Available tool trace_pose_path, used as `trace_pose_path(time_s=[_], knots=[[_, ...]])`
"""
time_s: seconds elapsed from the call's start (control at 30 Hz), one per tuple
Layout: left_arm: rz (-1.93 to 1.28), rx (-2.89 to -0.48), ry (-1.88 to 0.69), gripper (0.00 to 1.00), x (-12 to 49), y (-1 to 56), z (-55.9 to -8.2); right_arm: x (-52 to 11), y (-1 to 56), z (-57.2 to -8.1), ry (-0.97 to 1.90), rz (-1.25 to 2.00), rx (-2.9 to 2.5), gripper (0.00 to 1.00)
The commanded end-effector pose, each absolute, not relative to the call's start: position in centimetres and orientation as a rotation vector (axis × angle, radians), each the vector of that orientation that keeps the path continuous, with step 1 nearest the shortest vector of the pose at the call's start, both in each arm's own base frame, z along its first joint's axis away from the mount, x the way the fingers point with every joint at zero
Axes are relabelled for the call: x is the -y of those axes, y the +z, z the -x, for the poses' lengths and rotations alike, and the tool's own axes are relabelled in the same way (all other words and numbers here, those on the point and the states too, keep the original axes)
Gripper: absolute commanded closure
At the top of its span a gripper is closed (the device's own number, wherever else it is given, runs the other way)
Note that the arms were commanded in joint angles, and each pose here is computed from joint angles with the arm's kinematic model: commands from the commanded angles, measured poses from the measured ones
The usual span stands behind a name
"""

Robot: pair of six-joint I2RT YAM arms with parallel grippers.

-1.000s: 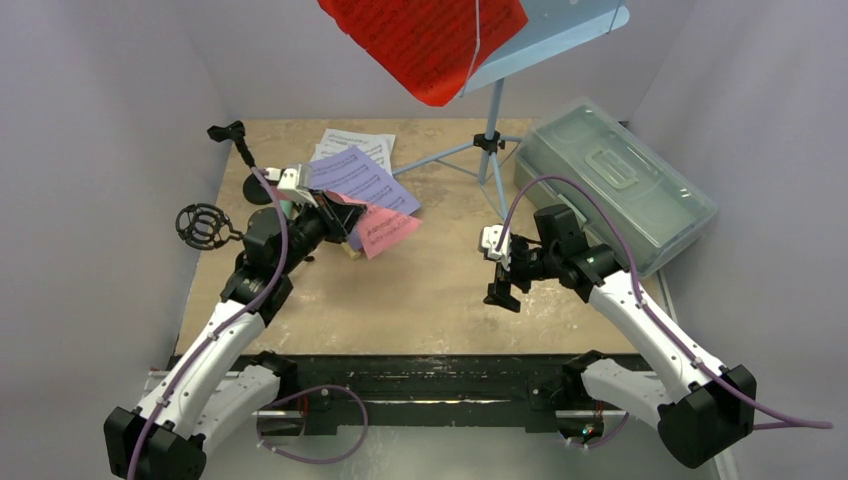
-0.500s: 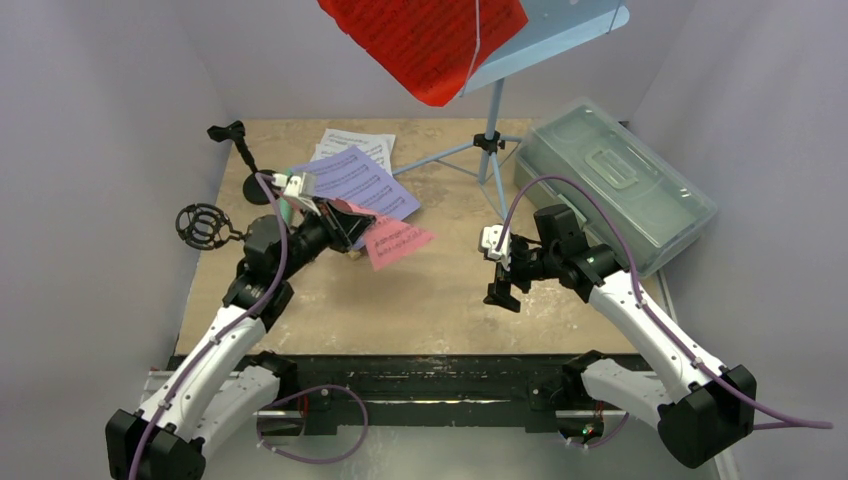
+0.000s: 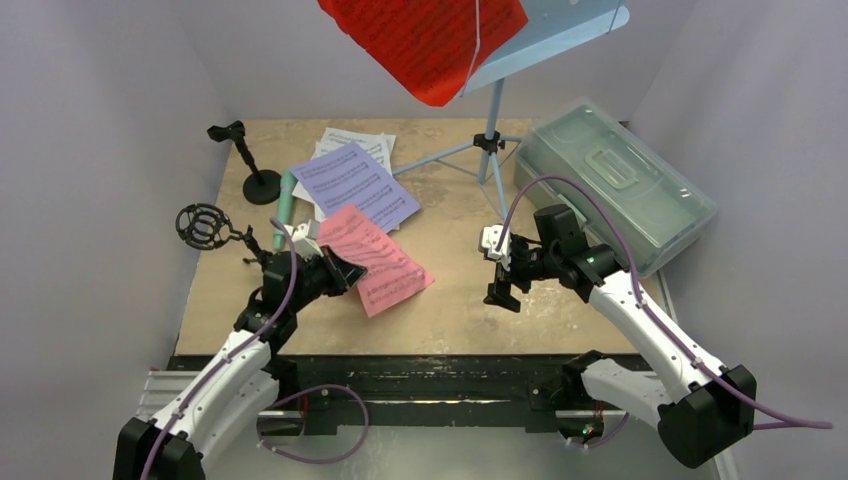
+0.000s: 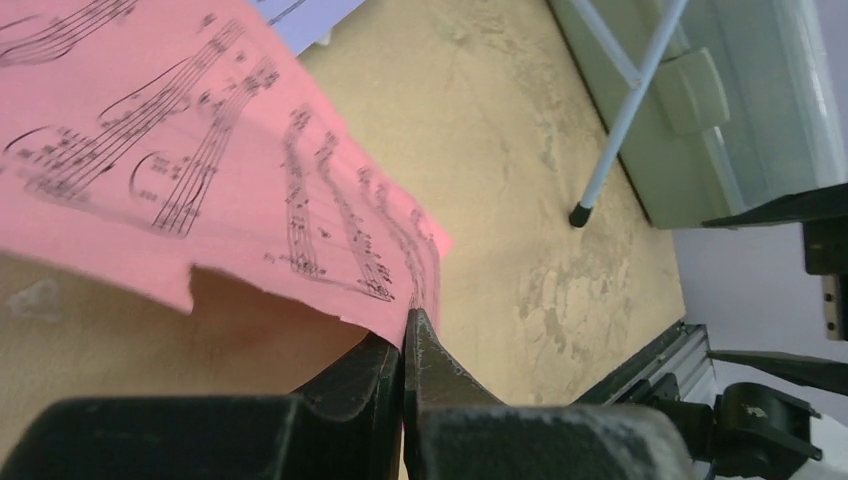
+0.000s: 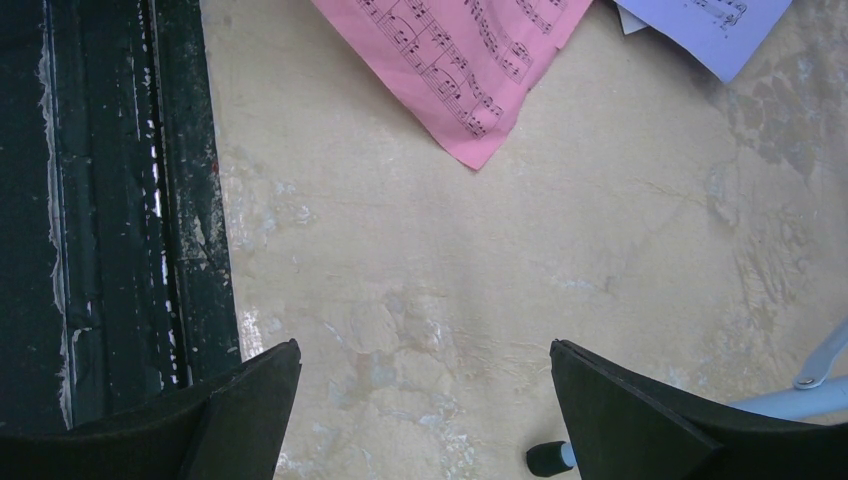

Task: Pack up the instrument practice props
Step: Place the sheet music at the center of the board.

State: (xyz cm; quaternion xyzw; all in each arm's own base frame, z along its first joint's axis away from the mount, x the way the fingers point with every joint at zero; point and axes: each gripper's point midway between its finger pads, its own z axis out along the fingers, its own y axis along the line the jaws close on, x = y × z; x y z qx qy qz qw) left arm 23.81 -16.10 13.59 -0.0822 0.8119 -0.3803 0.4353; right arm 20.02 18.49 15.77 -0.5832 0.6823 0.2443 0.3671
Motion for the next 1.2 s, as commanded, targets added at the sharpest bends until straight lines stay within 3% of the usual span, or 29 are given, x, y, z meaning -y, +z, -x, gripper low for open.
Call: trace_pose_path(time_s=[0.0, 0.27, 1.17], knots=[[0.341, -2.07, -0.855, 1.0, 14.6, 11.3, -24.5, -18.4, 16.1, -20.1, 0.614, 1.491, -1.733, 0.01], [0.426, -2.153, -0.711, 1.0, 12.8, 9.3, -24.4, -18.4, 16.0, -20.2, 0.613, 1.491, -1.735, 0.01], [0.435, -2.167, -0.648, 1.0, 12.1, 10.8, -24.9, -18.4, 15.9, -20.2, 0.614, 1.492, -1.74, 0.01]])
